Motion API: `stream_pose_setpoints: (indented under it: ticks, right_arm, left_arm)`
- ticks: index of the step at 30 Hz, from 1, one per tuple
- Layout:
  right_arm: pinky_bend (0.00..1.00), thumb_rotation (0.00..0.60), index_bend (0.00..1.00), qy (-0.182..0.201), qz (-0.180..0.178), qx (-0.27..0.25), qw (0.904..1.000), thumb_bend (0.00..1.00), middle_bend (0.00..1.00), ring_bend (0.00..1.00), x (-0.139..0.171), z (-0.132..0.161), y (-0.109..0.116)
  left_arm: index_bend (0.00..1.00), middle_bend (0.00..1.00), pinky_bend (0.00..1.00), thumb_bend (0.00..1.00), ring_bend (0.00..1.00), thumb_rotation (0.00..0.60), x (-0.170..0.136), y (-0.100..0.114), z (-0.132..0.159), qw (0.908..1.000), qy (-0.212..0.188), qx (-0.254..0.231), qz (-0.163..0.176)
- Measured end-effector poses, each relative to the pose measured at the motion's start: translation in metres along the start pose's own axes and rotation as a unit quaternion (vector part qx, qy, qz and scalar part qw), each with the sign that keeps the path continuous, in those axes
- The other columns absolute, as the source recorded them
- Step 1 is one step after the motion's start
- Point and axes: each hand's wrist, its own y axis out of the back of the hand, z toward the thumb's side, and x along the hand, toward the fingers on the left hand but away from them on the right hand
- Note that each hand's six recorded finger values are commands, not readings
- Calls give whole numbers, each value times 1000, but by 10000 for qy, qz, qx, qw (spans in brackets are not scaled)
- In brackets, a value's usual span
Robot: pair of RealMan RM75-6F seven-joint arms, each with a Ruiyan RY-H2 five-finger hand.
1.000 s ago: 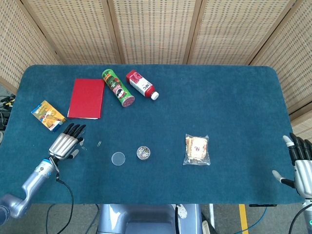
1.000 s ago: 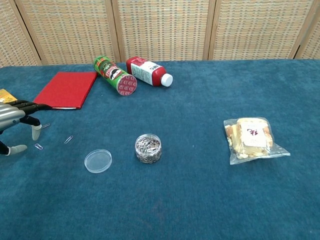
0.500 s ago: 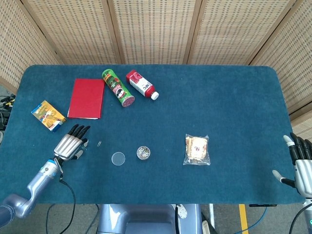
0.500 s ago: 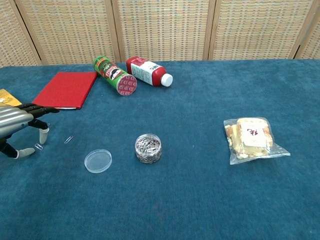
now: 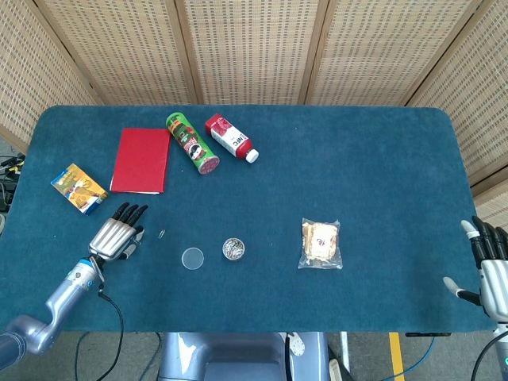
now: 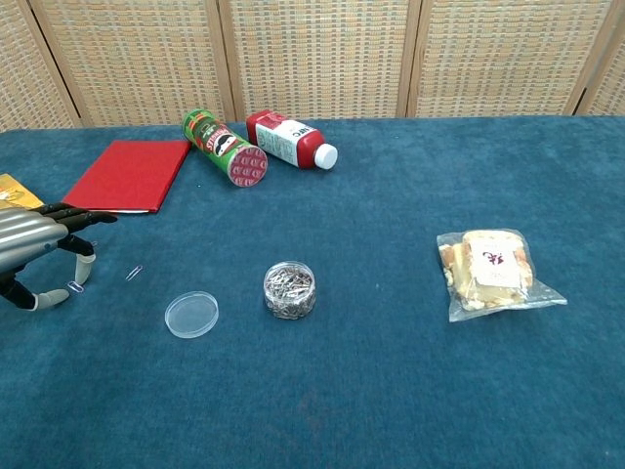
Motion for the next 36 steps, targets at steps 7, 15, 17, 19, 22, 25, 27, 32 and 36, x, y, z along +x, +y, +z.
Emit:
stream_pose_setpoints:
  ticks: [7, 15, 17, 19, 22, 25, 27, 32, 36]
  right_arm:
    - [0, 600, 0, -3, -5, -22, 10000, 0, 0, 0, 0, 0, 1]
    - [0, 600, 0, -3, -4, -36, 10000, 0, 0, 0, 0, -1, 1]
    - [0, 600, 0, -1, 1, -41, 10000, 0, 0, 0, 0, -1, 1]
    - [0, 600, 0, 1, 7, -45, 10000, 0, 0, 0, 0, -1, 1]
    - [0, 600, 0, 3, 13, -54, 10000, 0, 0, 0, 0, -1, 1]
    - [0, 600, 0, 8, 22, -58, 10000, 0, 0, 0, 0, -1, 0]
    - [0, 600, 0, 10, 25, -57, 10000, 0, 0, 0, 0, 0, 0]
    - [0, 600, 0, 14, 33, -70, 10000, 0, 0, 0, 0, 0, 0]
    - [0, 600, 0, 14, 46, -83, 10000, 0, 0, 0, 0, 0, 0]
  left_arm:
    - [531, 0, 0, 414, 0, 600, 1, -4, 2, 10000, -9, 10, -42]
    - [559, 0, 0, 426, 0, 600, 1, -7, 3, 10000, 2, -11, -69]
    - [563, 0, 0, 427, 0, 600, 1, -7, 3, 10000, 6, -15, -62]
    - [577, 0, 0, 427, 0, 600, 1, -7, 2, 10000, 11, -21, -58]
    - [616, 0, 0, 427, 0, 600, 1, -7, 2, 10000, 17, -26, -54]
    - [651, 0, 0, 427, 0, 600, 2, -7, 1, 10000, 25, -31, -53]
    - [671, 0, 0, 427, 0, 600, 2, -7, 1, 10000, 31, -36, -44]
    - [716, 0, 0, 427, 0, 600, 3, -6, 1, 10000, 45, -36, -17]
    - [719, 0, 0, 427, 0, 600, 4, -5, 1, 10000, 60, -51, 3]
